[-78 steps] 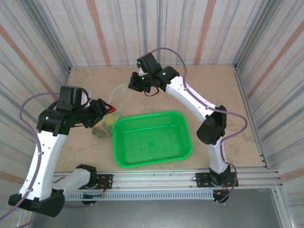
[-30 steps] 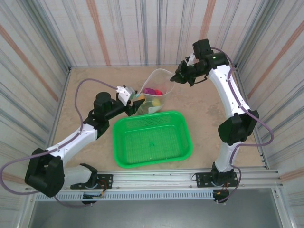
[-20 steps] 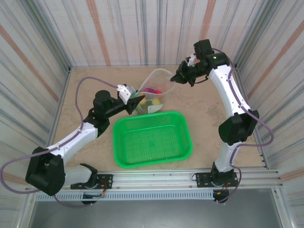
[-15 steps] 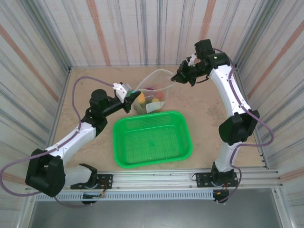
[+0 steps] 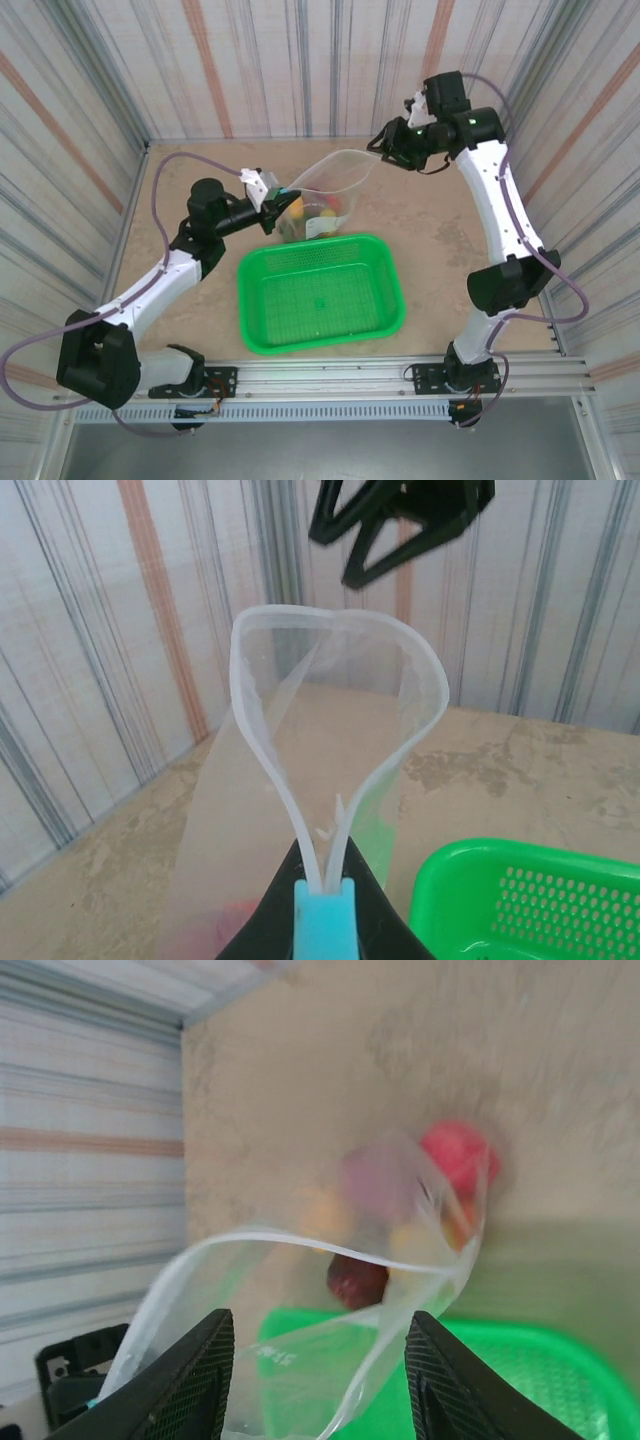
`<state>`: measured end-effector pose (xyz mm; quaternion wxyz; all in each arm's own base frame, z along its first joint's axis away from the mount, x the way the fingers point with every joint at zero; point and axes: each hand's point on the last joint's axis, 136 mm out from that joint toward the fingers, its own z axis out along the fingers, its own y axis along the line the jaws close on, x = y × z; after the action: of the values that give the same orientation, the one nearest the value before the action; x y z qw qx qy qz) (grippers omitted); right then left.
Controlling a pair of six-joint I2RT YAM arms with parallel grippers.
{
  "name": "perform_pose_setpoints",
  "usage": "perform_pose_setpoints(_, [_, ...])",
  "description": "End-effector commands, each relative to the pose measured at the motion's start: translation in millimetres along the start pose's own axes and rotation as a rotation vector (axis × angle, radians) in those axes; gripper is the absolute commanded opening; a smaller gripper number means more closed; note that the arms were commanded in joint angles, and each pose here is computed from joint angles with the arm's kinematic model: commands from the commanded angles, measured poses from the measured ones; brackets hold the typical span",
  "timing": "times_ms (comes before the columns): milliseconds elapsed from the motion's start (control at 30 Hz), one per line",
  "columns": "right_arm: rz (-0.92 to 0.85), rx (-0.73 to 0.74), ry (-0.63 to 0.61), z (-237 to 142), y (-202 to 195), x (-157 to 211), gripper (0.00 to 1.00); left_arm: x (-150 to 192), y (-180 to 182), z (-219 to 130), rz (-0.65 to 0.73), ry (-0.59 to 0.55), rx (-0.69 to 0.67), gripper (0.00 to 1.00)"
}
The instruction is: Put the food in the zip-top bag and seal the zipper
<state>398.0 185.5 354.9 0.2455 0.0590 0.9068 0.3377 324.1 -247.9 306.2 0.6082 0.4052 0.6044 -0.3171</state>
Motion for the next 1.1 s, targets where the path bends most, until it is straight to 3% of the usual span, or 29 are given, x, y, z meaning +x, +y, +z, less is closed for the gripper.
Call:
perform_pose_setpoints(0, [-0.225,0.114,-0.12,-41,1,-7,0.49,-21,-4,-2,0.048,-0.032,0.102,0.0])
perform_pose_setpoints(200, [-0.462,0.16,-0.158,-26,35,0,0.48,-19,-9,8,0.054,0.016,0.218,0.0])
perform_pose_setpoints(300, [-0.604,0.171,-0.312,-25,63,-6,0.49,-16,-8,14,0.019,0.036,0.248,0.0])
perform_pose_setpoints(367, [-0.922,0.128,-0.454,-8,102,11,0.53,-13,-11,17,0.007,0.043,0.292,0.03])
perform_pose_setpoints(433, [-1.194,0.073,-0.504,11,123,33,0.58,-13,-15,18,0.008,0.046,0.329,0.03])
perform_pose_setpoints(600, [-1.338,-0.188,-0.353,18,130,73,0.52,-11,-28,13,0.061,0.062,0.385,0.03])
perform_pose_setpoints(667, [-1.448,-0.281,-0.242,22,128,105,0.48,-9,-37,10,0.064,0.058,0.427,0.04])
perform_pose_setpoints(900, [-1.394,-0.422,-0.111,18,120,126,0.46,0,-48,13,0.094,0.081,0.479,0.03])
perform_pose_setpoints(1067, [-1.394,-0.414,-0.037,27,110,145,0.49,-6,-50,14,0.101,0.075,0.494,0.03])
